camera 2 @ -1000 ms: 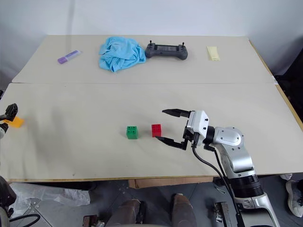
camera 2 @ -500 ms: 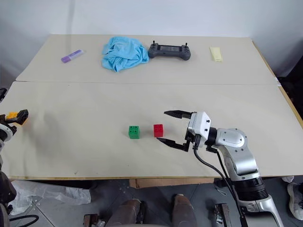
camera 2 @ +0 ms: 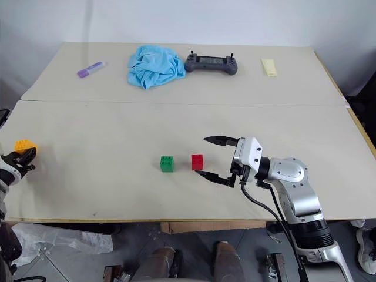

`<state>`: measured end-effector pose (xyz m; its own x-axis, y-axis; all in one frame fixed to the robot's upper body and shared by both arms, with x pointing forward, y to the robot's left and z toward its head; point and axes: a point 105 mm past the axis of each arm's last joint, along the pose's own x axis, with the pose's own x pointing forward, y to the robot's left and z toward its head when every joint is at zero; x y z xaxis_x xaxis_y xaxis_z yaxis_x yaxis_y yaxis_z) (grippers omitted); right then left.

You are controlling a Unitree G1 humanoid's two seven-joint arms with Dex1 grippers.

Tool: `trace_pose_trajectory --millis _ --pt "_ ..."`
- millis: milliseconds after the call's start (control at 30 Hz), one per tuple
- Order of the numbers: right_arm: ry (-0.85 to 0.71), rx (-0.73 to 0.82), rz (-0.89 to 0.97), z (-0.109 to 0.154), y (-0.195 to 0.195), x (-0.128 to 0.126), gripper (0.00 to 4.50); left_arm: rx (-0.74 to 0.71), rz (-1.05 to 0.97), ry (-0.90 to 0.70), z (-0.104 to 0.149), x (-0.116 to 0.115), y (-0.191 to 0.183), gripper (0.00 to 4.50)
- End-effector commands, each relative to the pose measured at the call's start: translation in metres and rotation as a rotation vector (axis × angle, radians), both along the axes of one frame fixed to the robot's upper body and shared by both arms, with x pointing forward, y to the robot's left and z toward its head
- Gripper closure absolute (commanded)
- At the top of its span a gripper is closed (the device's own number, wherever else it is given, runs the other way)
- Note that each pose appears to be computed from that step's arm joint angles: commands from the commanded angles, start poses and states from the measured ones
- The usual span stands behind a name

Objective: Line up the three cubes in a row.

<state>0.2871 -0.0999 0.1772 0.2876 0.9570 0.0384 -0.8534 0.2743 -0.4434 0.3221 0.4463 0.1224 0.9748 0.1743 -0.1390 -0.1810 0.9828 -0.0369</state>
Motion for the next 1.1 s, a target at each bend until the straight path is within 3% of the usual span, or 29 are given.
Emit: trace_pose_trajectory --millis 33,100,233,300,433,733,967,1100 --pt "-0.025 0.017 0.035 0.011 -0.005 -0.008 0.0 0.074 -0.302 -0.234 0.065 0.017 -0.038 3.03" --pt "-0.019 -0.003 0.047 0.012 -0.013 -0.014 0.0 0.184 -0.616 -0.307 0.096 0.02 -0.088 3.03" --pt "-0.013 -0.032 0.014 0.014 -0.029 -0.014 0.0 0.325 -0.98 -0.215 0.104 0.016 -0.15 3.03" --pt "-0.02 -0.054 -0.019 0.013 -0.038 -0.013 0.0 0.377 -1.152 -0.14 0.1 0.017 -0.179 3.03" --pt "-0.026 -0.055 -0.083 0.013 -0.046 -0.016 0.0 0.52 -1.499 0.079 0.048 0.011 -0.218 3.03" --pt "-0.026 -0.045 -0.151 0.013 -0.046 -0.029 0.0 0.5 -1.585 0.075 0.014 0.034 -0.256 3.03" --pt "-0.022 -0.052 -0.185 0.013 -0.05 -0.033 0.0 0.465 -1.656 0.107 0.01 0.029 -0.259 3.03" --pt "-0.019 -0.052 -0.19 0.011 -0.05 -0.033 0.0 0.536 -1.69 0.1 0.005 0.022 -0.256 3.03"
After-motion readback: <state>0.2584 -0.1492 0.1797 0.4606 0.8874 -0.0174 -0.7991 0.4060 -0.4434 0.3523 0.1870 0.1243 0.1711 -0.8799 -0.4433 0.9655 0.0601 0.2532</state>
